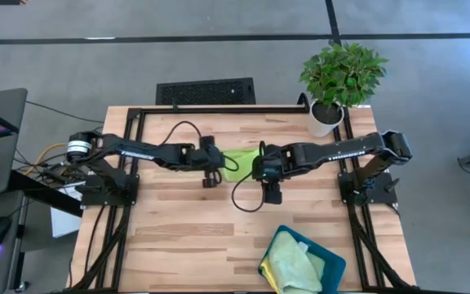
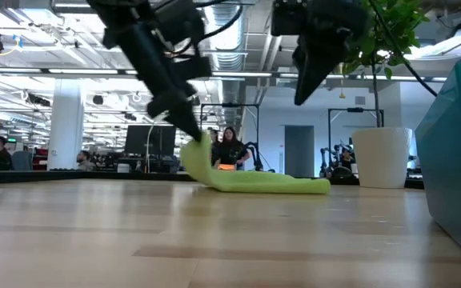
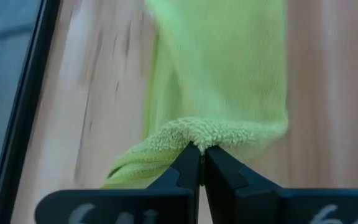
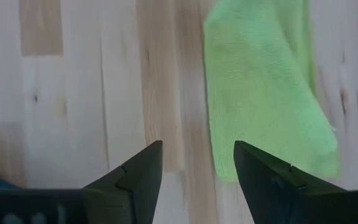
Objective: Fold microfiber towels
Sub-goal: Fold the green towel
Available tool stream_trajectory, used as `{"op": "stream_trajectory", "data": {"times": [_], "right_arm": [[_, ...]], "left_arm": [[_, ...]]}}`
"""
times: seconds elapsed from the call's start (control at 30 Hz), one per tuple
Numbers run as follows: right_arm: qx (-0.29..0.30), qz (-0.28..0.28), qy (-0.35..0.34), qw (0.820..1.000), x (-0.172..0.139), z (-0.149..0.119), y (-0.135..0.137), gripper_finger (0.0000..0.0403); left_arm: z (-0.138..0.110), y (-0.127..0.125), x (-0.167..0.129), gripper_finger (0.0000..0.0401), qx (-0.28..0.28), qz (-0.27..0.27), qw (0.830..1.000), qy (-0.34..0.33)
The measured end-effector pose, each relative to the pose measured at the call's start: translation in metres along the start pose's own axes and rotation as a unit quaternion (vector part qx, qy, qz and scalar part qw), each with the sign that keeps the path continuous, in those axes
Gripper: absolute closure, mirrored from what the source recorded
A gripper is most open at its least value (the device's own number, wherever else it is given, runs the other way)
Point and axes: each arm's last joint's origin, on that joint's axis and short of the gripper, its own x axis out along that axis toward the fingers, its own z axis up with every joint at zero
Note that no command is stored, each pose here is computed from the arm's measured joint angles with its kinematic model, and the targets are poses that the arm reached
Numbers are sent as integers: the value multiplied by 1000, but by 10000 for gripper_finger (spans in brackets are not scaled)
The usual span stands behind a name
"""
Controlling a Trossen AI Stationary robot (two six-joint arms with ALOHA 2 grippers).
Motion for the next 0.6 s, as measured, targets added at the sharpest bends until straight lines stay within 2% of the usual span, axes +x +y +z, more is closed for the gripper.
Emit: {"op": "stream_trajectory", "data": {"times": [0.13,0.27,0.6], "right_arm": [[2,2,-21,1000,-13,0,-1,182],[7,0,-41,999,-27,-3,-3,182],[12,2,-81,997,-65,-16,-8,182]], "left_arm": [[18,-2,15,400,23,-6,999,-28],[34,-5,39,400,48,-6,999,-21],[92,-7,80,401,93,-17,993,-65]]}}
